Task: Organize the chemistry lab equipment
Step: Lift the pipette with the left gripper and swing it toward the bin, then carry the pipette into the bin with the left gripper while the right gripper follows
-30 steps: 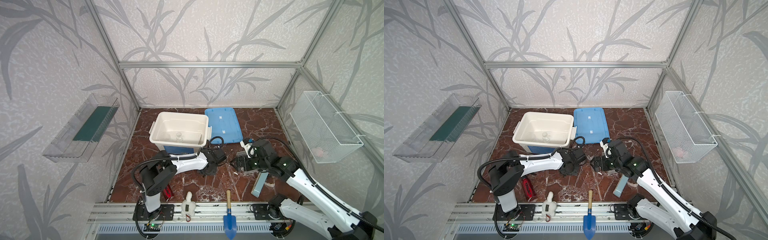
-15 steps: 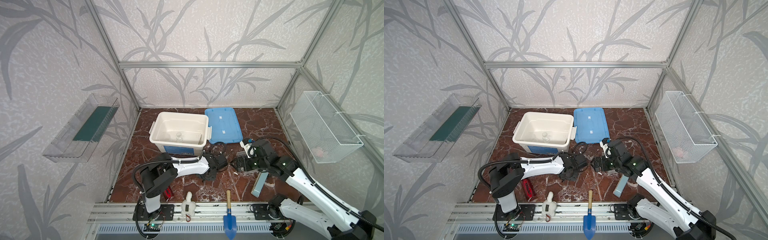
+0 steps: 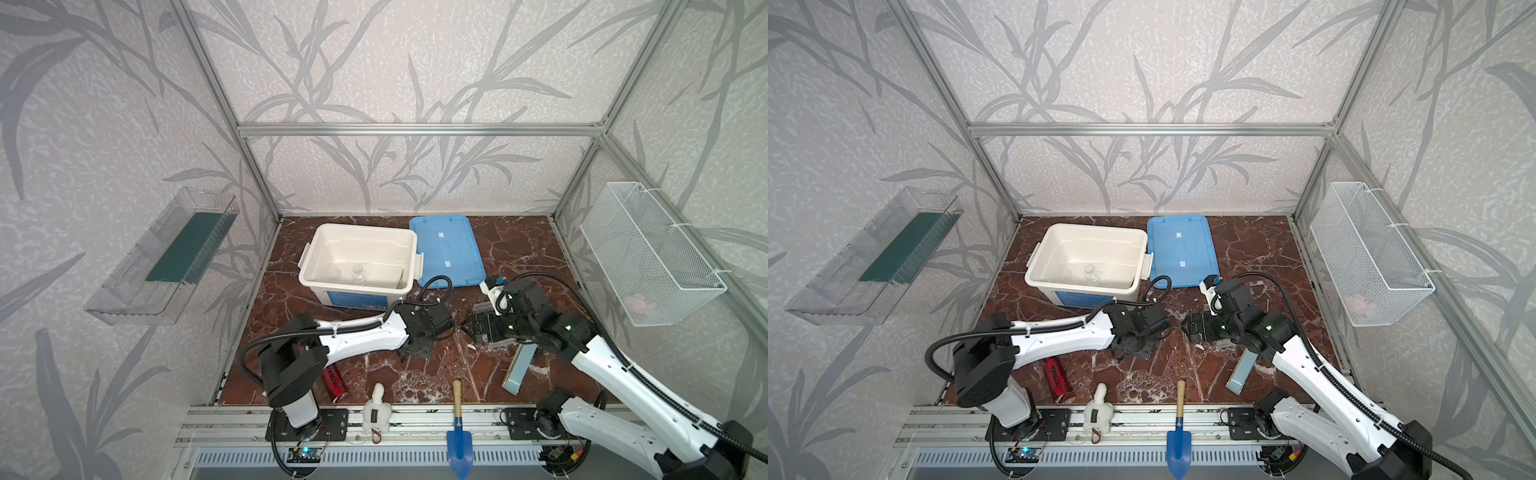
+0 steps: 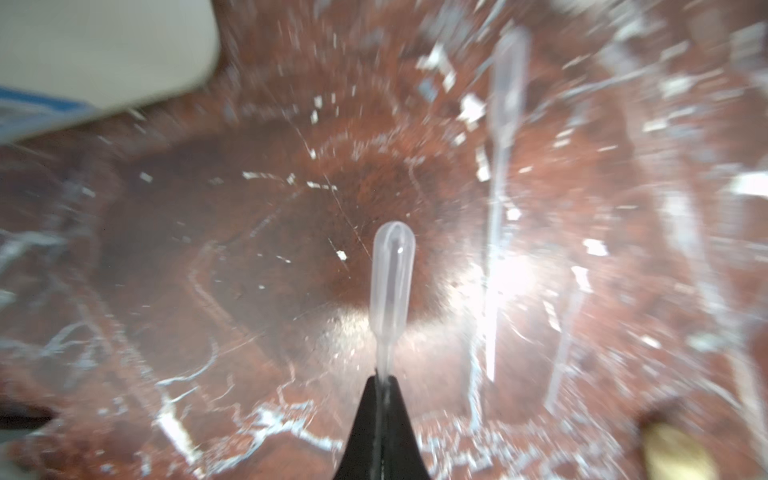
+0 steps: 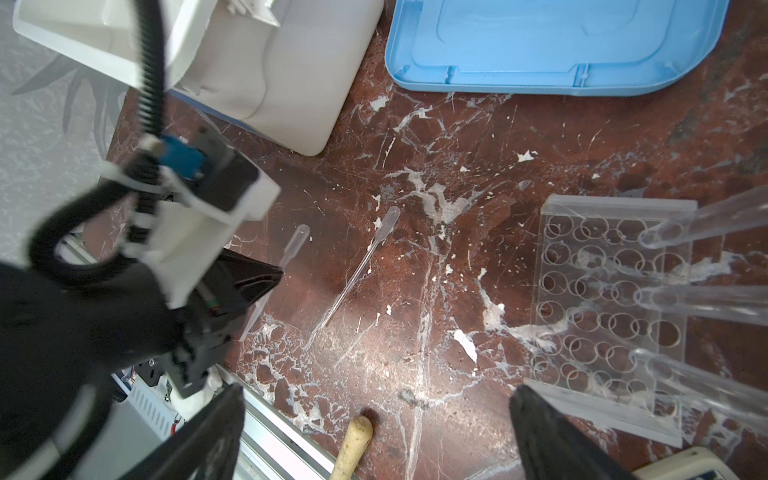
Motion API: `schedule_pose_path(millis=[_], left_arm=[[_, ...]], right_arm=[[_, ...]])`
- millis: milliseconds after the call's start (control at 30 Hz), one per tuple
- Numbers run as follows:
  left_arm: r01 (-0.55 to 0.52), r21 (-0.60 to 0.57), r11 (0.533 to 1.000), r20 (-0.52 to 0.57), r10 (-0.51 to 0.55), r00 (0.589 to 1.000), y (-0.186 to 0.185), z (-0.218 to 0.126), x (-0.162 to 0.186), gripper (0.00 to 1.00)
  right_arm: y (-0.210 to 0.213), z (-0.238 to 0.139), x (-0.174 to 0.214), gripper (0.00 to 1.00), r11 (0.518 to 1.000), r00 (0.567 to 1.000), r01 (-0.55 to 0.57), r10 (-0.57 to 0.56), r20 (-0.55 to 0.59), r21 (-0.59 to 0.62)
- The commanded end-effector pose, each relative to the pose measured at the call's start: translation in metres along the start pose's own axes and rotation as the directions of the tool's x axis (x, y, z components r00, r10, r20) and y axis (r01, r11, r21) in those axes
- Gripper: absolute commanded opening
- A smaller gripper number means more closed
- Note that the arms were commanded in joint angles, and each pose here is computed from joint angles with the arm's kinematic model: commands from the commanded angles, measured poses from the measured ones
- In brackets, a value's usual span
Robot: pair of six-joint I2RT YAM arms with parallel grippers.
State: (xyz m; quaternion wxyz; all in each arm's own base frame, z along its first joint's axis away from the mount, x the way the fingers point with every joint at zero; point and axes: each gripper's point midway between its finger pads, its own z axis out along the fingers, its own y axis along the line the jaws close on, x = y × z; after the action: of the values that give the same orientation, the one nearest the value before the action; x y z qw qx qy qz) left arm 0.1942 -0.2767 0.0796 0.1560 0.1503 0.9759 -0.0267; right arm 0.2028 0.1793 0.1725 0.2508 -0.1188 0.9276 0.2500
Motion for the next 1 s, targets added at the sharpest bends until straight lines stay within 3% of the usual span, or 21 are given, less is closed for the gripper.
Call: schedule_pose_path(millis=[0, 100, 233, 333, 400, 500, 567, 633, 767, 867, 967], left_arm=[[-0.072, -0.009, 0.997, 0.134, 0.073, 0.988, 0.011, -0.054, -0.028, 0.0], [-0.228, -0.036, 0.973, 0.233, 0.23, 0.945, 0.017, -0.091, -0.046, 0.0], [-0.373, -0.157, 0.914, 0.366, 0.405, 0.838, 0.041, -0.145, -0.083, 0.0], [-0.429, -0.097, 0.898, 0.394, 0.431, 0.812, 0.052, -0.174, -0.103, 0.0], [-0.527, -0.159, 0.835, 0.372, 0.545, 0.751, 0.063, -0.183, -0.114, 0.0], [-0.658, -0.292, 0.694, 0.332, 0.719, 0.61, 0.079, -0.183, -0.127, 0.0], [-0.668, -0.32, 0.672, 0.333, 0.74, 0.584, 0.095, -0.181, -0.141, 0.0], [-0.697, -0.272, 0.664, 0.344, 0.743, 0.574, 0.108, -0.175, -0.146, 0.0], [-0.803, -0.269, 0.532, 0.265, 0.842, 0.47, 0.122, -0.15, -0.149, 0.0], [-0.83, -0.221, 0.511, 0.262, 0.851, 0.455, 0.131, -0.132, -0.158, 0.0], [-0.872, -0.173, 0.459, 0.24, 0.878, 0.414, 0.136, -0.108, -0.163, 0.0]], right_arm=[[0.009, -0.012, -0.019, 0.97, 0.999, 0.997, 0.03, -0.029, 0.067, -0.018], [0.018, -0.02, -0.034, 0.97, 0.998, 0.992, 0.049, -0.043, 0.122, -0.041], [0.036, -0.03, -0.065, 0.97, 0.993, 0.975, 0.094, -0.076, 0.207, -0.077], [0.053, -0.028, -0.086, 0.97, 0.986, 0.973, 0.108, -0.078, 0.218, -0.13], [0.069, -0.022, -0.1, 0.97, 0.976, 0.977, 0.101, -0.06, 0.206, -0.192], [0.085, -0.014, -0.116, 0.96, 0.961, 0.978, 0.094, -0.041, 0.203, -0.259], [0.09, -0.011, -0.124, 0.96, 0.958, 0.978, 0.092, -0.036, 0.206, -0.271], [0.096, -0.008, -0.13, 0.96, 0.954, 0.979, 0.097, -0.04, 0.201, -0.282], [0.108, 0.0, -0.14, 0.96, 0.949, 0.979, 0.112, -0.055, 0.198, -0.294], [0.114, 0.01, -0.142, 0.96, 0.945, 0.98, 0.111, -0.054, 0.189, -0.307], [0.119, 0.018, -0.145, 0.95, 0.94, 0.983, 0.1, -0.042, 0.18, -0.325]])
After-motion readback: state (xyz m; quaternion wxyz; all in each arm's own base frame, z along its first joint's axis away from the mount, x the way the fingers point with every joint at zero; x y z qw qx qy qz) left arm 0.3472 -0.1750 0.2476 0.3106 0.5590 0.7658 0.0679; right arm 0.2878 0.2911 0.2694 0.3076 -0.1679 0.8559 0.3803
